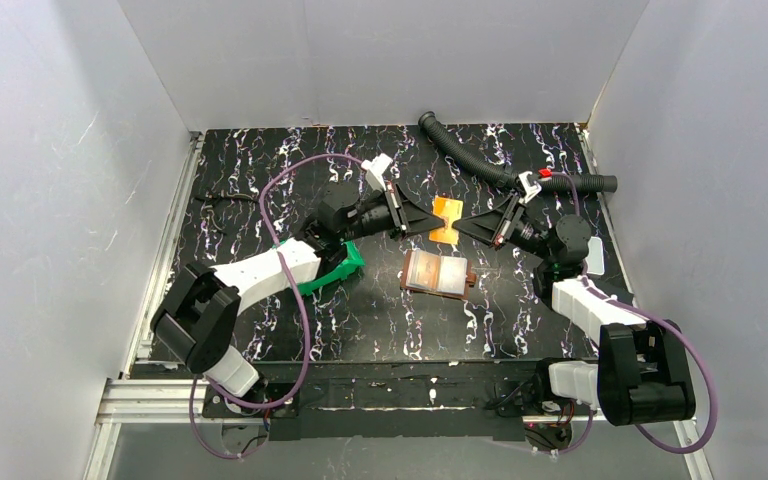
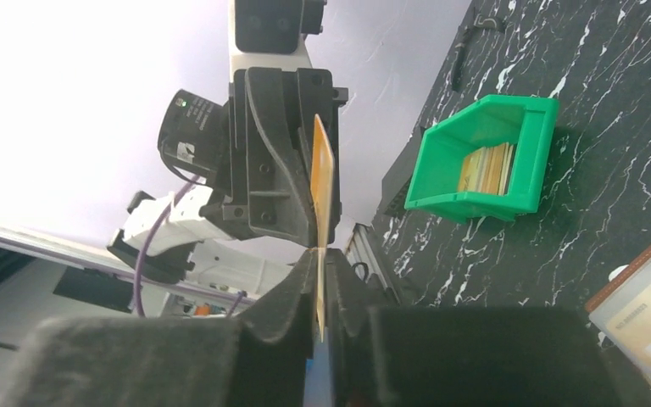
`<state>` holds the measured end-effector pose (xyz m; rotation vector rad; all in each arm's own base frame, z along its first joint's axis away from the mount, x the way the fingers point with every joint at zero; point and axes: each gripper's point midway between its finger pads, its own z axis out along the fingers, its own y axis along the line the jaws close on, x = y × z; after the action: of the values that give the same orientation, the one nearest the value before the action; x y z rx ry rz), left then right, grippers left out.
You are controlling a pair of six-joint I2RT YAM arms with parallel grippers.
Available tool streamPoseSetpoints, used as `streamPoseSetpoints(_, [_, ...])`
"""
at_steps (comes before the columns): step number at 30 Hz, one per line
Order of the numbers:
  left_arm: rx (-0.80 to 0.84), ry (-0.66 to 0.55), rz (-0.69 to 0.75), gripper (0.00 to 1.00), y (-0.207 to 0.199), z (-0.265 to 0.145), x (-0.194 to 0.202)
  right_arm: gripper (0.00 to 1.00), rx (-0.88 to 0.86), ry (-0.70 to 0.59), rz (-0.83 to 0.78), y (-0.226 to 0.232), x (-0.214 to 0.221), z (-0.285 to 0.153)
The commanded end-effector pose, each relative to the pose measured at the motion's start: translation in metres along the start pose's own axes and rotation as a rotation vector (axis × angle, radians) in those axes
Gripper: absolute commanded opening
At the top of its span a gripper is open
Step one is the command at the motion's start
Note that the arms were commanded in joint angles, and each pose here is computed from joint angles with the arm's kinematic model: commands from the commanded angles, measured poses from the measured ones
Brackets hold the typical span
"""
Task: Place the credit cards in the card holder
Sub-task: Insert the credit card into the card holder.
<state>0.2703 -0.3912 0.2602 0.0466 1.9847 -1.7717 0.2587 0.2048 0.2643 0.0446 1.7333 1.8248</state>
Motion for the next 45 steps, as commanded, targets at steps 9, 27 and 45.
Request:
streamPoseSetpoints(9, [-0.737,0.205,-0.097,0.53,0.13,-0.048,0.046,0.01,0.525,0.086,-0.167,-0.119,0.011,-0.049])
streamPoseSetpoints(27, [-1.038,0.413,0.07,0.46,0.211,-0.05,0.043,0.01,0.523,0.336,0.024,-0.159,0.055,-0.045])
streamPoseSetpoints(45, [-1.108,0.456,0.068,0.41,0.242,-0.053,0.053,0.01,0.553,0.315,0.07,-0.19,0.064,-0.049])
